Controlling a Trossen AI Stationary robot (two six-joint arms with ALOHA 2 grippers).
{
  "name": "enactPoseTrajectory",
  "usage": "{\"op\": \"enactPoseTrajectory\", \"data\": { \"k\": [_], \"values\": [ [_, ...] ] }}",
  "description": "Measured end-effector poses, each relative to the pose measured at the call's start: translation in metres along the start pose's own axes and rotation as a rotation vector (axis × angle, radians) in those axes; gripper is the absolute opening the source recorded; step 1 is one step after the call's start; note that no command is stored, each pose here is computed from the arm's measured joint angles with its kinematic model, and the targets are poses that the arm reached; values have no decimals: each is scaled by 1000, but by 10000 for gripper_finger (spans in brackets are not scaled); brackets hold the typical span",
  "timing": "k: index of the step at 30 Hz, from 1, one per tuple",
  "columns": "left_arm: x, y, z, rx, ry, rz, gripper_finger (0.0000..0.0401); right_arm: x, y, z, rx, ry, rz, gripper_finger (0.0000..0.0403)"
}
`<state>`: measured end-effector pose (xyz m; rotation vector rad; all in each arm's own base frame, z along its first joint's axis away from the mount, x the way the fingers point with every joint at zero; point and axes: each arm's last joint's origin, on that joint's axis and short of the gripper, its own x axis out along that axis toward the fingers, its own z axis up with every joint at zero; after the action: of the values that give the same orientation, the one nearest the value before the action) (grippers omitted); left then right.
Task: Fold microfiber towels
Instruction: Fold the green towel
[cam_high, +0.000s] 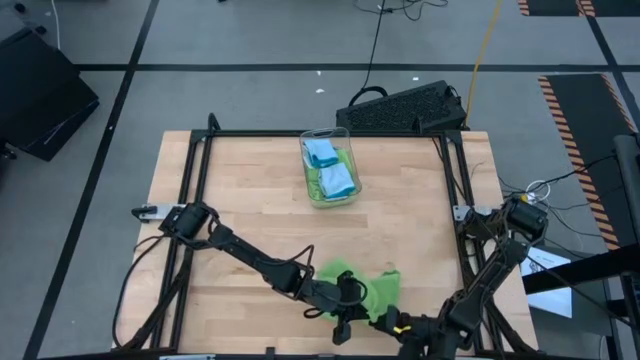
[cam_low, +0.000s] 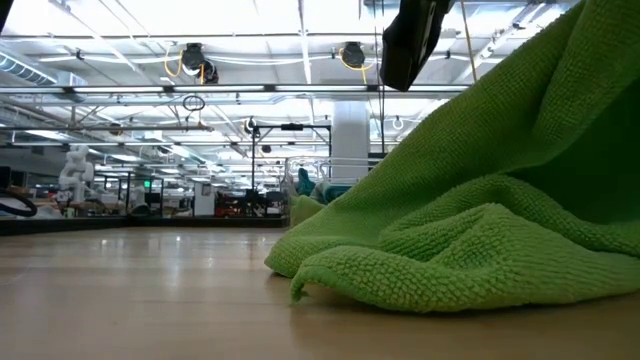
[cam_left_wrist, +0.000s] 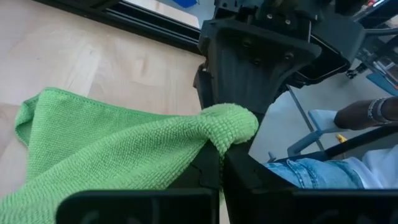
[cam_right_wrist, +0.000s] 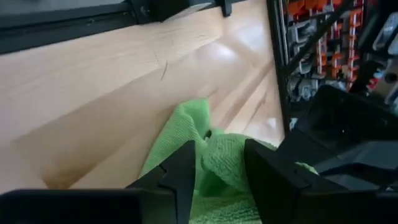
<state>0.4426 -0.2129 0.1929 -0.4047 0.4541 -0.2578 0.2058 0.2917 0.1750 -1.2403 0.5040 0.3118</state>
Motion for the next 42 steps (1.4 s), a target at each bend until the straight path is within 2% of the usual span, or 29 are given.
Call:
{"op": "enactPoseTrajectory", "data": {
  "k": [6,14,20,24,33,37,42],
  "values": [
    [0,0,0,0,0,-4,7,0,0,0,-44,-1,0,99],
    [0,0,0,11,3,-9,8,-1,1,1,-36,-6,5,8],
    [0,0,1,78,-2,-3,19,-5,-1,4,29,-30,-4,6],
    [0,-1,0,174,-27,41,20,-9,-6,4,113,-40,-12,4],
    [-2,-8,-4,269,-69,154,28,-28,-30,0,370,-70,-44,2],
    [-3,-8,-4,259,-122,274,74,-40,-43,-10,569,-20,-134,1],
    [-6,-8,-7,323,-150,449,162,-57,-53,-30,718,40,-140,1]
  ]
}}
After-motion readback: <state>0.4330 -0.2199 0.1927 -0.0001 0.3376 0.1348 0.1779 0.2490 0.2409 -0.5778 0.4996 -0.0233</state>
